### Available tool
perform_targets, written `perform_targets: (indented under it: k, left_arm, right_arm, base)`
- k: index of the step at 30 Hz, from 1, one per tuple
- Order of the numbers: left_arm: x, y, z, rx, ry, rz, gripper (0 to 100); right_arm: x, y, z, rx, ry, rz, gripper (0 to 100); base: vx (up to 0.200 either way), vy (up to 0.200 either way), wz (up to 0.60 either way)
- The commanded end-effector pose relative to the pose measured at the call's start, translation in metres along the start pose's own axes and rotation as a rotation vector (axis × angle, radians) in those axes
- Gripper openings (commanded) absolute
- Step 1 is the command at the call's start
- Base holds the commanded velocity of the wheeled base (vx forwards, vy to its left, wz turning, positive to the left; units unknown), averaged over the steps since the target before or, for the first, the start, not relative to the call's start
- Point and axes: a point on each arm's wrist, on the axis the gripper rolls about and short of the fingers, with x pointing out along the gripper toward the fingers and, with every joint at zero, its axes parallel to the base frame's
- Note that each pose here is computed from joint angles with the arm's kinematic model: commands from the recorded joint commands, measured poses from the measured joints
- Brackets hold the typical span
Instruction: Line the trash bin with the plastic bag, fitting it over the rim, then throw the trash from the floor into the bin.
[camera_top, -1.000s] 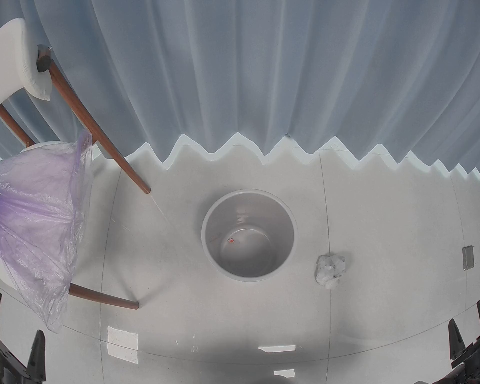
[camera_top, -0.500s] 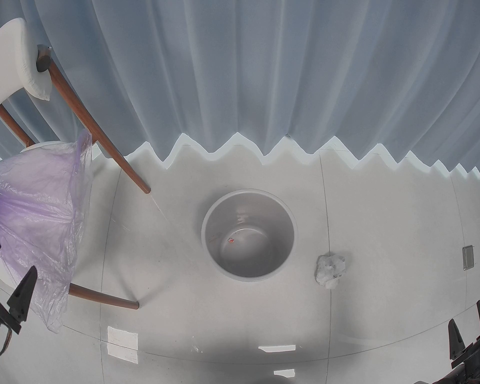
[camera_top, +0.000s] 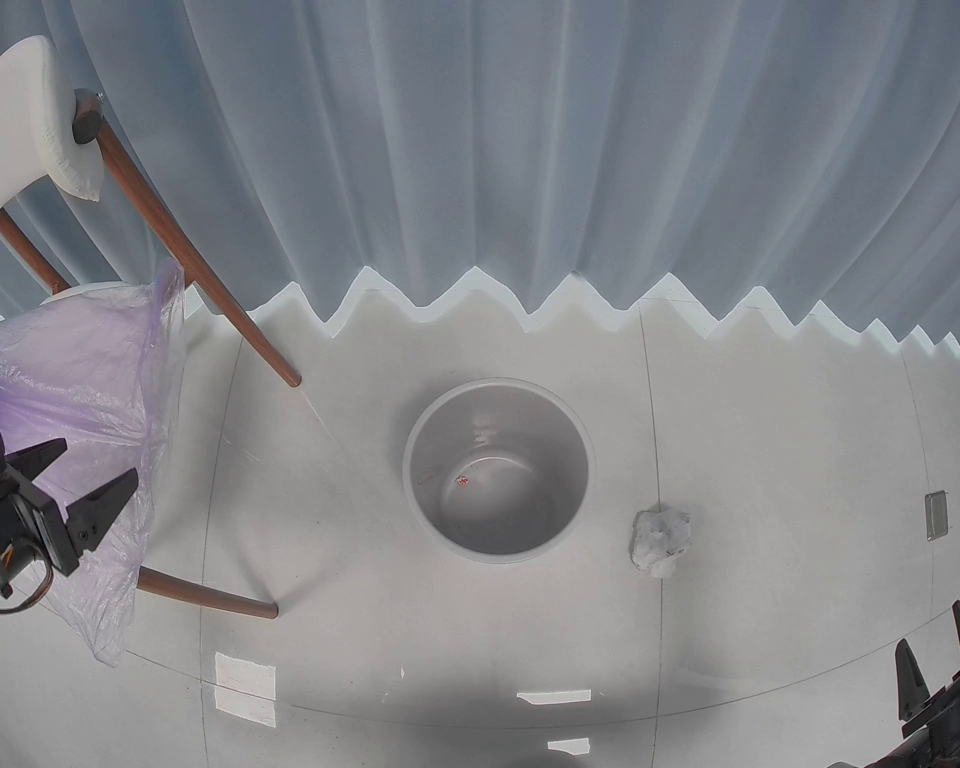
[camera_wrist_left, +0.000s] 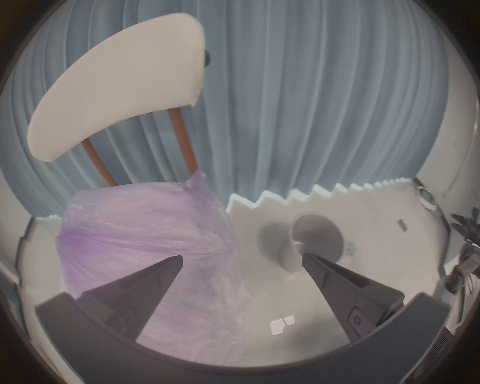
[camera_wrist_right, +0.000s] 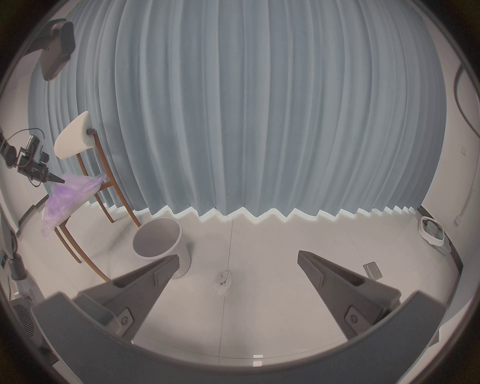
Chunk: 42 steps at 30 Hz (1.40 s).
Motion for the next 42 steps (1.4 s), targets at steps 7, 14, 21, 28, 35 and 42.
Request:
perform_targets:
  k: [7,14,21,28,35,42]
  left_arm:
    - [0.072,-0.025,0.031,0.077,0.116,0.157,100]
    - [0.104,-0.045,0.021,0.162,0.22,0.284,100]
    - [0.126,-0.041,0.006,0.191,0.301,0.347,100]
    - [0.143,-0.026,0.004,0.196,0.292,0.414,100]
    - [0.144,-0.02,0.001,0.192,0.308,0.435,100]
    - [0.141,-0.019,0.001,0.177,0.297,0.433,0]
  right_arm:
    - [0.0,0.0,-0.005,-0.001,0.001,0.005,100]
    - [0.0,0.0,-0.005,-0.001,0.001,0.005,100]
    - [0.0,0.0,-0.005,-0.001,0.001,0.005,100]
    - [0.0,0.0,-0.005,-0.001,0.001,0.005,100]
    - [0.0,0.0,-0.005,-0.001,0.001,0.005,100]
    - [0.0,0.0,-0.005,-0.001,0.001,0.005,100]
  base:
    - [0.0,0.0,0.0]
    - [0.0,0.0,0.0]
    - [0.0,0.0,0.0]
    - [0.0,0.0,0.0]
    - [0.0,0.0,0.0]
    - [0.0,0.0,0.0]
